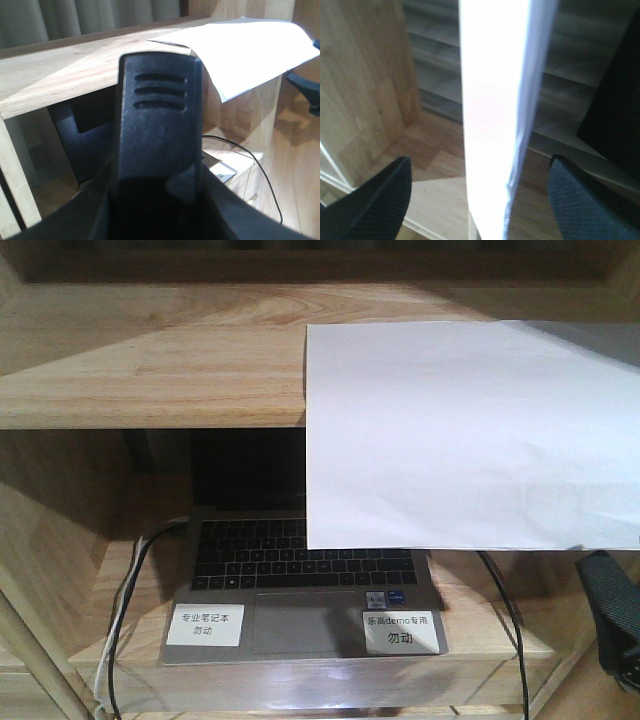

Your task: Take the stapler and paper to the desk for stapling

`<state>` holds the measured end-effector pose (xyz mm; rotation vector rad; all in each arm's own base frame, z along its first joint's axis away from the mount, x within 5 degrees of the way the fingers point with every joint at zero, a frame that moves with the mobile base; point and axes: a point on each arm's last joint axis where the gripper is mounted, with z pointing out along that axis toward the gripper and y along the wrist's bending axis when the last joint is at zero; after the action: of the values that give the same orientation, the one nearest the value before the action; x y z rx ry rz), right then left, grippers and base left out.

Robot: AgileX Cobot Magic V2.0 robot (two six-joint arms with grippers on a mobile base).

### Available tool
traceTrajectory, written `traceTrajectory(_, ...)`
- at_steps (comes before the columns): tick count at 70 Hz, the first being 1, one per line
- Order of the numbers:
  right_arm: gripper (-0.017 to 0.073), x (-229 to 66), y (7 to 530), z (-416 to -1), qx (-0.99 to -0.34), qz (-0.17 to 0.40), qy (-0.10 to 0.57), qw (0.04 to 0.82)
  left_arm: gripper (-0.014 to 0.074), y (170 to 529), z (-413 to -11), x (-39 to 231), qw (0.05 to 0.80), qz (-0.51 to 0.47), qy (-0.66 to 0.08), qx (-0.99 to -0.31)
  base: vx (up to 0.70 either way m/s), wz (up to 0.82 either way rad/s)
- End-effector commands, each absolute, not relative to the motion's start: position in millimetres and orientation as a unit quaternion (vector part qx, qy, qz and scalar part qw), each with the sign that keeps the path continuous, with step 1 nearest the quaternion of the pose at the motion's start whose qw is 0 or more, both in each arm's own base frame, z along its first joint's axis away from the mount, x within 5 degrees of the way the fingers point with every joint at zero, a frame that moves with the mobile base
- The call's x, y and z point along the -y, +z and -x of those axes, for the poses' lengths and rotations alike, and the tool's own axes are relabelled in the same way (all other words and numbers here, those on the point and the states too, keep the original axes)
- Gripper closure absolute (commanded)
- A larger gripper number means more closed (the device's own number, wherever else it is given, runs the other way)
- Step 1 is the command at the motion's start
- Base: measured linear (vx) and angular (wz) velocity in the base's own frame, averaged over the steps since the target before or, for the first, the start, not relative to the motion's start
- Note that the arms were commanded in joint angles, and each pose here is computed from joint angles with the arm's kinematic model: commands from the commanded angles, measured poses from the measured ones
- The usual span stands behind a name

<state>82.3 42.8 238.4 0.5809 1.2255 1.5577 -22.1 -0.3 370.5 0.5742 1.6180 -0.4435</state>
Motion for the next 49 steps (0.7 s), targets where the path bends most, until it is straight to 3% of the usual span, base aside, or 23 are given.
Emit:
traceTrajectory(1, 0.0027, -44, 241, -83, -0.494, -0.23, 0.653, 0.525, 0.06, 388, 22, 0, 0.675, -0.234, -0.211, -0.668, 0.0, 0.0)
traceTrajectory(49, 0.0027, -63, 262, -106, -0.458, -0.206, 0.657, 0.561, 0.06, 388, 22, 0, 0.675, -0.234, -0.211, -0.668, 0.0, 0.0)
